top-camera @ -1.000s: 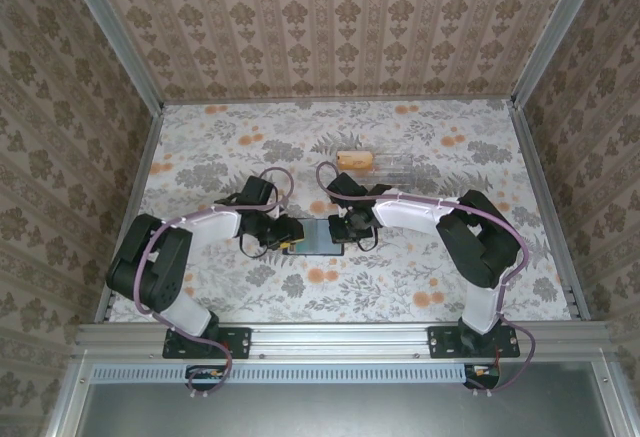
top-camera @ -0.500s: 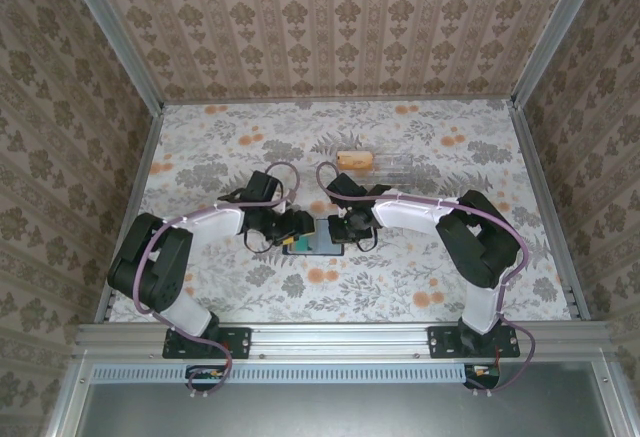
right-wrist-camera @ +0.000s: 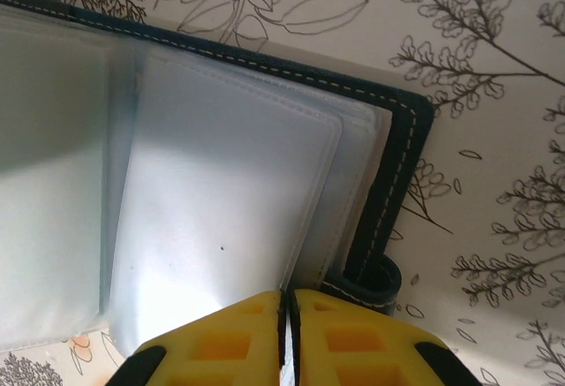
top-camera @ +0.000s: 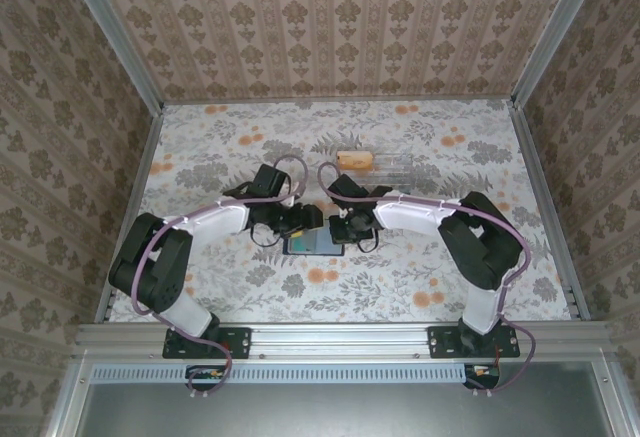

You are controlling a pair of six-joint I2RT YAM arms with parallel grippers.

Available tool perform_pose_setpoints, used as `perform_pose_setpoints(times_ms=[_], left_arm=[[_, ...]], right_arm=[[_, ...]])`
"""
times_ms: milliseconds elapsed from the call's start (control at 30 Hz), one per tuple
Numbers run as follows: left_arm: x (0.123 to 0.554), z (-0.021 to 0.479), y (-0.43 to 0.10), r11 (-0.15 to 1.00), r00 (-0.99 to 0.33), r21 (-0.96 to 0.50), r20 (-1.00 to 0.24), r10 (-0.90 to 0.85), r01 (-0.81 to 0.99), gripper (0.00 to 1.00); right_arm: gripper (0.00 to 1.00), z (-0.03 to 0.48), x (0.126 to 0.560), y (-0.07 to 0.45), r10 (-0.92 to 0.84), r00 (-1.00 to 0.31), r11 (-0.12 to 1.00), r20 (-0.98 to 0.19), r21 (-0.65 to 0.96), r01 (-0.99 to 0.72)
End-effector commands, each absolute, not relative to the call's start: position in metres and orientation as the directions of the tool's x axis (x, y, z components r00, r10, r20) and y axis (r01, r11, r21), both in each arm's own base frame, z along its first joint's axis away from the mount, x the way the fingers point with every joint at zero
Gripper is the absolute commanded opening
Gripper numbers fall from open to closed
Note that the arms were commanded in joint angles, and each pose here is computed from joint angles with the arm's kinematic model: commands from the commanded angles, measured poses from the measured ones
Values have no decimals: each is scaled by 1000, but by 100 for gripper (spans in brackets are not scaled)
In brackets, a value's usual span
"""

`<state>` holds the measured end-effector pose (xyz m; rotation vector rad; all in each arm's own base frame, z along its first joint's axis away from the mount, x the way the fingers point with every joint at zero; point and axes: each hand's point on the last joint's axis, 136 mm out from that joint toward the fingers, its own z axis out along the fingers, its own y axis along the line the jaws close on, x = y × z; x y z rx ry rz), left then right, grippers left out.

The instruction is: Take the credit cards out of the card holder

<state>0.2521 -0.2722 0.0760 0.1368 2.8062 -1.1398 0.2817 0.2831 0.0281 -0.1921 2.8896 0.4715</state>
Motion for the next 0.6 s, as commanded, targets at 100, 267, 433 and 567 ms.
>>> perform_pose_setpoints(times_ms=[100, 267, 433, 567], left_arm=[[257, 83, -297, 671, -986, -724, -142, 84, 162, 62], [255, 74, -300, 673, -988, -724, -123, 90, 151, 62], [252, 77, -290, 685, -988, -713, -130, 84, 152, 67], [252, 80, -273, 694, -990, -707, -133, 54, 133, 67]], right_arm=[[15, 57, 292, 258, 46, -952, 946, -303, 320, -56], [16, 63, 293, 257, 68, -950, 939, -306, 340, -42], [16, 67, 295, 266, 77, -950, 925, -303, 377, -45], [16, 70, 297, 267, 82, -947, 924, -311, 379, -44]])
